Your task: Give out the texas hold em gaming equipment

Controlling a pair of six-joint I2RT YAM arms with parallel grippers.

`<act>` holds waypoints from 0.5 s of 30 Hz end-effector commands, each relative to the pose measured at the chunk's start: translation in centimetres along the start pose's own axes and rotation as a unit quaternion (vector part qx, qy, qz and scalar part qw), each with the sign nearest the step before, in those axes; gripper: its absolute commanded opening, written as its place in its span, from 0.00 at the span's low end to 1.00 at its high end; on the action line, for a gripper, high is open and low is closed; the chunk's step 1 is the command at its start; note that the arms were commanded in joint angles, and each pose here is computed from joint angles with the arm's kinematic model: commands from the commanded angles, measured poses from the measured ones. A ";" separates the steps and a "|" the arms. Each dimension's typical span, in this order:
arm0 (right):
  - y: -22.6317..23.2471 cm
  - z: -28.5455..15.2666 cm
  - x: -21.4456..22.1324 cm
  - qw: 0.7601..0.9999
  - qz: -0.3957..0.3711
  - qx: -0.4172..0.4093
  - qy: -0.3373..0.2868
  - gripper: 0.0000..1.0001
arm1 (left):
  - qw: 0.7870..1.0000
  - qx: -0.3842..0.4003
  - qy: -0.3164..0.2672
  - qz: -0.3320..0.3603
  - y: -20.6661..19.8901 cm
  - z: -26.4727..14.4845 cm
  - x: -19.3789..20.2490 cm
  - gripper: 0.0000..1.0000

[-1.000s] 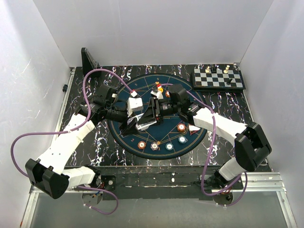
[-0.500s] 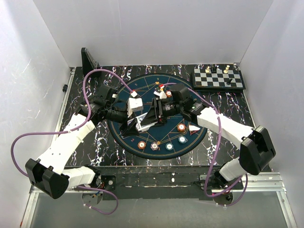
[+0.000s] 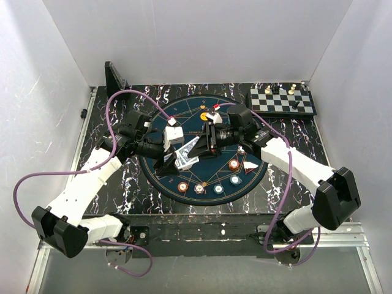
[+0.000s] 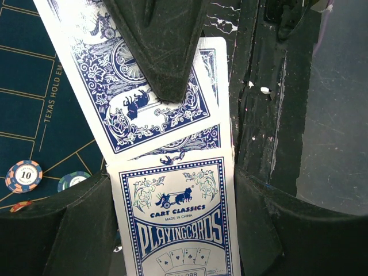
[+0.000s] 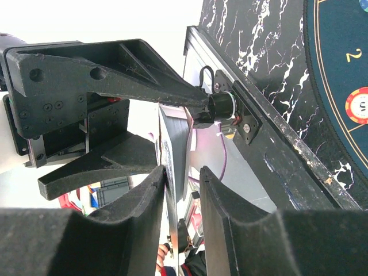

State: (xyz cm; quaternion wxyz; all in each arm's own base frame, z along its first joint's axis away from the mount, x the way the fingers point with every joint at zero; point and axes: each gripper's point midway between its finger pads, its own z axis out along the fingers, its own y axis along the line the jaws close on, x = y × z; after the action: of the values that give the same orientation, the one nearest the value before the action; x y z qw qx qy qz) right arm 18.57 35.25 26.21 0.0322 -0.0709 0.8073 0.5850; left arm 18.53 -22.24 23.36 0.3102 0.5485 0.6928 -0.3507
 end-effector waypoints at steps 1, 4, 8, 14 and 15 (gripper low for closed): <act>0.8 -1.0 0.2 1.000 -0.022 -0.004 -0.007 0.37 | 0.999 0.003 -0.029 0.019 -0.7 -0.5 -1.3 0.00; 0.7 -1.3 -0.1 1.000 -0.024 0.000 -0.013 0.37 | 0.999 0.003 -0.029 0.019 -0.9 -0.5 -1.2 0.00; 0.7 -1.5 -0.4 0.999 -0.029 0.011 -0.020 0.37 | 0.999 0.002 -0.029 0.019 -1.0 -0.6 -1.0 0.00; 0.8 -2.1 -0.9 0.999 -0.036 0.018 -0.036 0.32 | 0.999 -0.001 -0.027 0.023 -1.2 -0.8 -0.7 0.00; 0.8 -2.2 -1.0 0.998 -0.036 0.019 -0.038 0.30 | 0.999 -0.001 -0.027 0.022 -1.3 -0.8 -0.6 0.00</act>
State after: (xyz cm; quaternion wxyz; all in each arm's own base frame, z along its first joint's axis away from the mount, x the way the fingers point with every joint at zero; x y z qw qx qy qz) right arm 18.89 34.03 25.75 0.0470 -0.0660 0.8197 0.5671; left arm 18.03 -21.94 22.74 0.3053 0.5445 0.6978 -0.3512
